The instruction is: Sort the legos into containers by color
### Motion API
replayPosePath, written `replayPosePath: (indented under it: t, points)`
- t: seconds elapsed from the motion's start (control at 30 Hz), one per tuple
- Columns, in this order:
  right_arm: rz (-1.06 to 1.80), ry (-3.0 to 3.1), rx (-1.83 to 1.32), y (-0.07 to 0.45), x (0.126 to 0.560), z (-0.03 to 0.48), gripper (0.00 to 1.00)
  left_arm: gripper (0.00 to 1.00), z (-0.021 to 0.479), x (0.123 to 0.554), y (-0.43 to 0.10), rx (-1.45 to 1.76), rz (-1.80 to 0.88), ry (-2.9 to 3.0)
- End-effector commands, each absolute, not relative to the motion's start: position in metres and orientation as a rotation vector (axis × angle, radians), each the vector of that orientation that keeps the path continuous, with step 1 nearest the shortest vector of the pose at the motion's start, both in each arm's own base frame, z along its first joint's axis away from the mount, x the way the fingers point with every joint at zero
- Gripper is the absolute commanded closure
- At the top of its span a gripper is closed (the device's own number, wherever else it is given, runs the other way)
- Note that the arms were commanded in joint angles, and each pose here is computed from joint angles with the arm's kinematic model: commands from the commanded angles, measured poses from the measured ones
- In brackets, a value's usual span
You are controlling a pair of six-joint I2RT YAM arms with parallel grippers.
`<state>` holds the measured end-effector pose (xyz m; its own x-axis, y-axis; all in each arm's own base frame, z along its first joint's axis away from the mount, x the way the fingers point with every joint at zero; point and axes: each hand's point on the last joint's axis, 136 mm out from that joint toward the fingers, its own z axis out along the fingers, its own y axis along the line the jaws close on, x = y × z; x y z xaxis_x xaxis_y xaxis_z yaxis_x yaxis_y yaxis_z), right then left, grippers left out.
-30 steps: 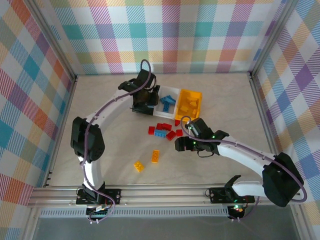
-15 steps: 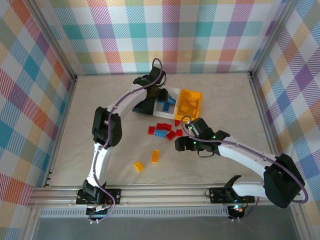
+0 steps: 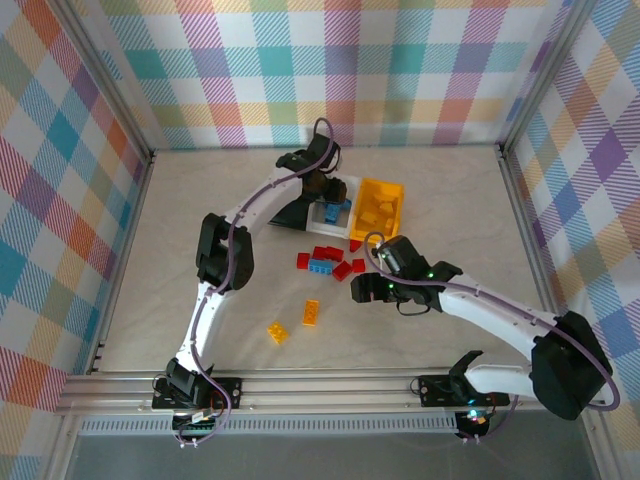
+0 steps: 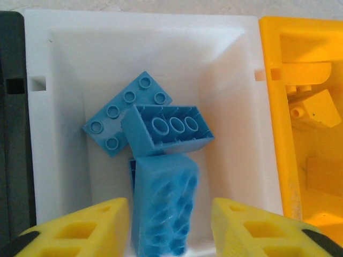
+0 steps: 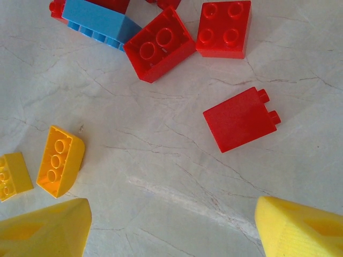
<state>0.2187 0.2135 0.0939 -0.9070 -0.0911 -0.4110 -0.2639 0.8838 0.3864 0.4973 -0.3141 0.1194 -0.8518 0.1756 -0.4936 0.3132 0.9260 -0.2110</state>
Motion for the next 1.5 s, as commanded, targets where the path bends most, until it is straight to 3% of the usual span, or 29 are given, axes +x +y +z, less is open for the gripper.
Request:
replayPosePath:
  t: [0.0,0.33,0.57,0.83,1.0,1.47]
  points:
    - [0.609,2.652,-0.276,0.208,0.218,0.098,0.2,0.5,0.127,0.494,-0.32,0.359,-0.408,2.599]
    - [0.645,2.653,-0.307,0.215,0.216,0.1,0.2,0.45,0.18,0.472,-0.32,0.386,-0.433,2.521]
    - [0.751,2.583,-0.55,0.254,0.217,0.115,0.21,0.4,0.217,0.424,-0.278,0.286,-0.451,2.446]
    - [0.741,2.51,-0.859,0.303,0.242,0.119,0.21,0.37,0.191,0.367,-0.19,0.082,-0.346,2.514]
    - [0.721,2.468,-1.03,0.329,0.264,0.112,0.21,0.36,0.171,0.339,-0.132,-0.157,-0.415,2.52]
    - [0.537,2.462,-1.206,0.353,0.314,0.083,0.21,0.32,0.152,0.298,-0.095,-0.264,-0.438,2.53]
